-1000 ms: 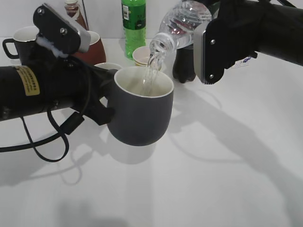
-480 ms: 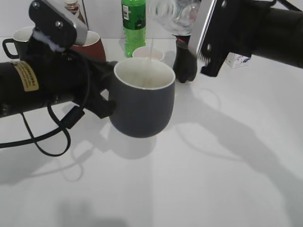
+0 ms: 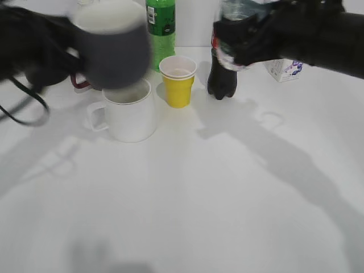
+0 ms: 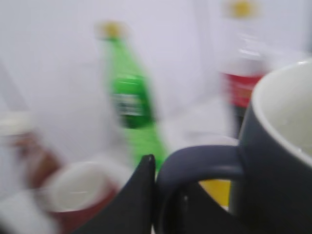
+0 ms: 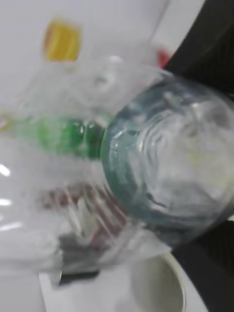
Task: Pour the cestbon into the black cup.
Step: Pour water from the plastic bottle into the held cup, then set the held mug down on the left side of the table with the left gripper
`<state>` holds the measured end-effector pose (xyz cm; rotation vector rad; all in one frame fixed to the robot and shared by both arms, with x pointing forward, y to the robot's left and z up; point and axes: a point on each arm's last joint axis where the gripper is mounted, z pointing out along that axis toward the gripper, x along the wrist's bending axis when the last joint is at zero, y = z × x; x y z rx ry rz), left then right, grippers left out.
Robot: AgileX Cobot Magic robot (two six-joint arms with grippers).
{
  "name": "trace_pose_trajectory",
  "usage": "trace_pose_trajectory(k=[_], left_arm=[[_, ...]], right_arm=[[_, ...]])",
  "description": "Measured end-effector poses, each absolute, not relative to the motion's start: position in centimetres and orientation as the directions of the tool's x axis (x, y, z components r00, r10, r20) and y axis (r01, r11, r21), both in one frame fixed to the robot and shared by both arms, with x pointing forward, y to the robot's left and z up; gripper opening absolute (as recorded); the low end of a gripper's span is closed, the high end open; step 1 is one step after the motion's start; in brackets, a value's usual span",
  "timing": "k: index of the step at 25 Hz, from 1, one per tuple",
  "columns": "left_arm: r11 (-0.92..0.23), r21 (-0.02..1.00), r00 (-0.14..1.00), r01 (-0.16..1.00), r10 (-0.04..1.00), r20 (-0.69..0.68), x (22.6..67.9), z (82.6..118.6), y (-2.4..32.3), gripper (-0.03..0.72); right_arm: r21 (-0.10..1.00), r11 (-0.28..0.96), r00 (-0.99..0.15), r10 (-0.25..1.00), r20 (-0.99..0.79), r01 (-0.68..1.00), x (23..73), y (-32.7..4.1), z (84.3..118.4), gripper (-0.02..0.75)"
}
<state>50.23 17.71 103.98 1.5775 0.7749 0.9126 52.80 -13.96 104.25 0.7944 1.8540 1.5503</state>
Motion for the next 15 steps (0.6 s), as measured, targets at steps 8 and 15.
trace_pose_trajectory(k=[8,15], left_arm=[[-0.132,0.991,0.171,0.025,0.977,0.126,53.7,103.2,26.9,0.041],[-0.153,0.982,0.109,0.11,0.984,0.141,55.6,98.5,29.4,0.041]], right_arm=[[0.975,0.124,-0.548,0.837,-0.003,0.185,53.4,-17.2,102.3,0.458],[0.95,0.147,-0.534,0.845,0.024,0.276,52.0,-18.1,99.5,0.458]])
